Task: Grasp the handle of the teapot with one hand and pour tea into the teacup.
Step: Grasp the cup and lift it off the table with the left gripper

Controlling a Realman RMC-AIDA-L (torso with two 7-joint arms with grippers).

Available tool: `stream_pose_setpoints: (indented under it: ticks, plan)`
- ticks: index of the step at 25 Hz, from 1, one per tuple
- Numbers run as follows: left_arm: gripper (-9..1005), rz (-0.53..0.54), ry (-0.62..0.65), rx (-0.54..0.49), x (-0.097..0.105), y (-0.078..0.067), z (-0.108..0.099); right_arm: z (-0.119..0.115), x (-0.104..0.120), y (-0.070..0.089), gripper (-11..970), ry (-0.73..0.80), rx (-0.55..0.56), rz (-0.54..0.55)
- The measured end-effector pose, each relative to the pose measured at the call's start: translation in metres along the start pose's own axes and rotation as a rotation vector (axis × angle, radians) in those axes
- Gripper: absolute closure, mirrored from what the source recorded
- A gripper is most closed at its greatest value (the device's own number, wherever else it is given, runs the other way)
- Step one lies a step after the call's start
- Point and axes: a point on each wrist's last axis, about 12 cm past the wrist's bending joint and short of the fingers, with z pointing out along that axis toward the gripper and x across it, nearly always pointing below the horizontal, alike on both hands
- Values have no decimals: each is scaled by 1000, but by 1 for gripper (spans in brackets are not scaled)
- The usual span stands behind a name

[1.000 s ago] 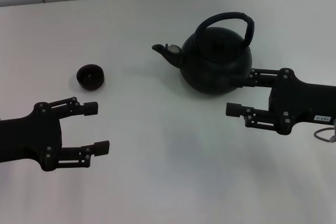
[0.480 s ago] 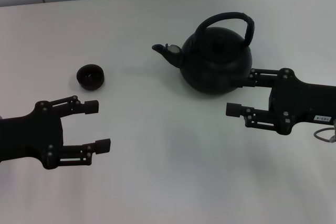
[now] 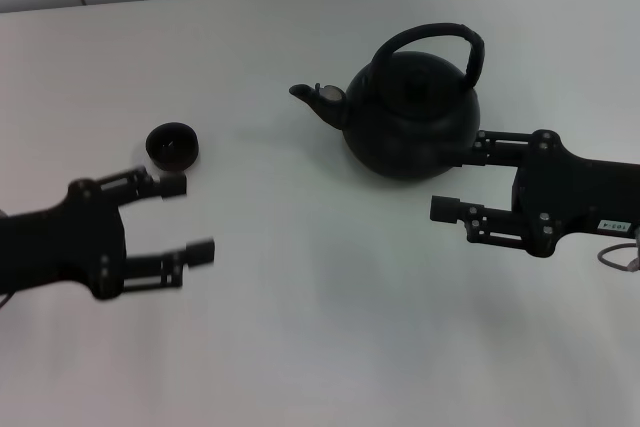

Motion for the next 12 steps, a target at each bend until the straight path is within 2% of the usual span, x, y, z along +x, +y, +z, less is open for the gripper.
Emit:
stream_pose_setpoints:
  ticks: [2, 4, 7, 8, 11, 12]
  plan:
    - [164, -20, -40, -96, 5, 5, 1, 1, 0, 0, 369, -4, 1, 1]
    - [166, -46, -76, -201, 18, 12, 5, 2, 2, 1, 369, -13, 2, -3]
    - [168, -52, -88, -229, 21, 14, 6, 3, 2, 1, 369, -16, 2, -3]
    - [169, -51, -108, -284, 26, 18, 7, 3, 3, 1, 369, -17, 2, -1]
    - [172, -45, -122, -333, 29, 21, 8, 3, 3, 1, 370, -18, 2, 2]
    - [172, -40, -138, -382, 33, 24, 8, 4, 3, 1, 370, -19, 1, 3]
